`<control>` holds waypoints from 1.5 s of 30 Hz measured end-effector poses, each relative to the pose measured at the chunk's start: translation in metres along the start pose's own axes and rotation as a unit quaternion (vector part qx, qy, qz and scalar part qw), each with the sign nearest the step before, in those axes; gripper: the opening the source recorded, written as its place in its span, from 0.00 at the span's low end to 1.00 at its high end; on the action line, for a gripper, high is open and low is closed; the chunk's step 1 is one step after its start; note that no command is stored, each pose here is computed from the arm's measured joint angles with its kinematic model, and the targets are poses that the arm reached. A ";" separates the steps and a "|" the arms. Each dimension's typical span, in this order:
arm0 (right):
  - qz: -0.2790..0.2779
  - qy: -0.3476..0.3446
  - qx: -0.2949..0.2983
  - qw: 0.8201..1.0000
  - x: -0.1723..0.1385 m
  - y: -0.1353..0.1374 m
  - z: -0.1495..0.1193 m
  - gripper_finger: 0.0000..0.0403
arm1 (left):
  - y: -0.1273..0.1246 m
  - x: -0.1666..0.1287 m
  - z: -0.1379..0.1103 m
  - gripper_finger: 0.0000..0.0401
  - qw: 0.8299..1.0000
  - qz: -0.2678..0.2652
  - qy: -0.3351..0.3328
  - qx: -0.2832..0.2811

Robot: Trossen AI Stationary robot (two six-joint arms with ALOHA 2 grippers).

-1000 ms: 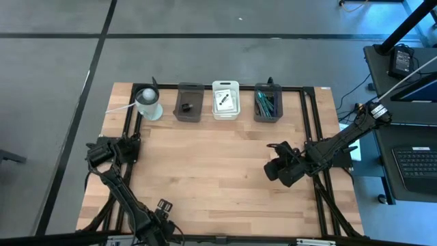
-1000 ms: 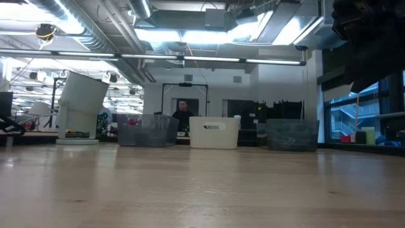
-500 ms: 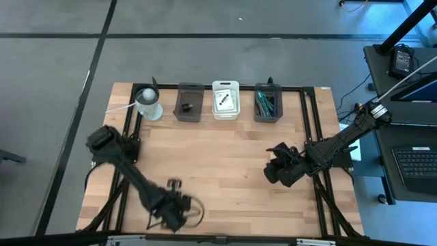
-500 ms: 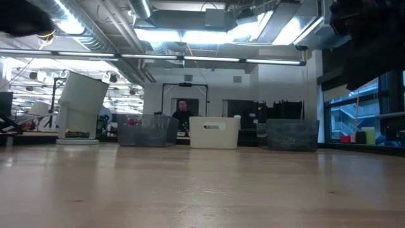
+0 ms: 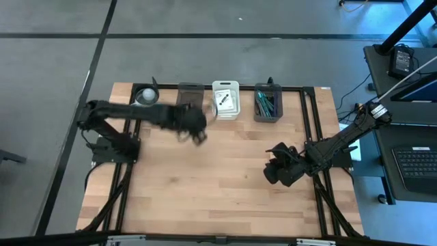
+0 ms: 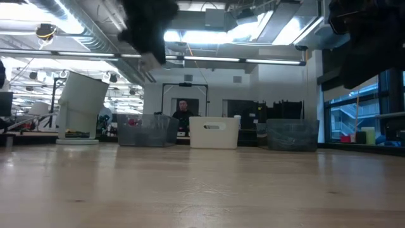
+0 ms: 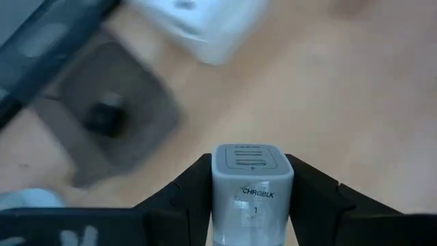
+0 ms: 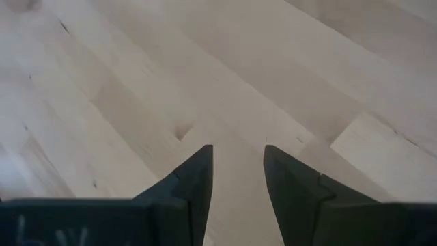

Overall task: Pick and place items into bin
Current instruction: Put the white charger adapter into the left black bin

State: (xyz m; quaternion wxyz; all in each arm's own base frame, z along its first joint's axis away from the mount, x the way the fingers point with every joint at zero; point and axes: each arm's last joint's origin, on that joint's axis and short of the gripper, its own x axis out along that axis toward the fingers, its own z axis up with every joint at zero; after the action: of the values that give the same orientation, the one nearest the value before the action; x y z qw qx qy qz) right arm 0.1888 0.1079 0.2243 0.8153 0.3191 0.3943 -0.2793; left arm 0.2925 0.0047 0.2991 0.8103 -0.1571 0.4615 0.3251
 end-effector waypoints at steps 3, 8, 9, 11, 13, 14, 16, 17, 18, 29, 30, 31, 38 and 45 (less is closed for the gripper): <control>0.001 -0.001 0.004 1.000 0.000 0.000 0.001 0.33 | 0.048 0.022 0.030 0.36 0.999 0.010 0.024 -0.037; -0.002 -0.002 0.042 0.999 0.001 -0.001 0.002 0.33 | 0.124 0.063 0.063 0.36 0.997 0.014 0.044 -0.054; -0.004 -0.002 0.054 0.999 0.002 -0.001 0.003 0.33 | 0.137 0.071 0.068 0.36 0.997 0.013 0.041 -0.064; -0.008 -0.006 0.078 0.997 0.003 -0.002 0.007 0.33 | 0.161 0.087 0.076 0.36 0.995 0.004 0.031 -0.091; -0.014 -0.010 0.096 0.995 0.005 -0.003 0.011 0.33 | 0.180 0.107 0.078 0.36 0.992 -0.002 0.046 -0.114; -0.017 -0.012 0.107 0.994 0.006 -0.004 0.013 0.33 | 0.186 0.116 0.079 0.36 0.991 -0.006 0.048 -0.124; -0.024 -0.016 0.127 0.992 0.008 -0.006 0.018 0.33 | 0.196 0.134 0.077 0.36 0.989 -0.018 0.069 -0.133; -0.026 -0.018 0.135 0.990 0.010 -0.006 0.020 0.33 | 0.198 0.142 0.075 0.36 0.988 -0.020 0.084 -0.130; -0.028 -0.020 0.140 0.990 0.010 -0.007 0.022 0.33 | 0.199 0.150 0.074 0.36 0.987 -0.017 0.096 -0.126; -0.048 -0.035 0.175 0.983 0.018 -0.014 0.038 0.33 | 0.196 0.189 0.070 0.38 0.984 0.046 0.138 -0.105; -0.049 -0.035 0.177 0.982 0.018 -0.014 0.039 0.33 | 0.196 0.192 0.070 0.38 0.983 0.044 0.142 -0.105; -0.050 -0.036 0.179 0.982 0.018 -0.014 0.040 0.33 | 0.196 0.194 0.069 0.38 0.983 0.042 0.146 -0.105; -0.055 -0.040 0.187 0.980 0.020 -0.017 0.044 0.33 | 0.194 0.199 0.067 0.38 0.982 0.048 0.150 -0.102; -0.056 -0.040 0.188 0.980 0.020 -0.017 0.044 0.33 | 0.194 0.199 0.067 0.40 0.982 0.048 0.149 -0.104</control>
State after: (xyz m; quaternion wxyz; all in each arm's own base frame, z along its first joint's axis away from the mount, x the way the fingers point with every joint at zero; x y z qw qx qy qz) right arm 0.2084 0.0602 0.2243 0.7393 0.4324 0.3189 -0.4060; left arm 0.2775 0.2615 0.1745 0.6952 -0.2649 0.5481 0.3822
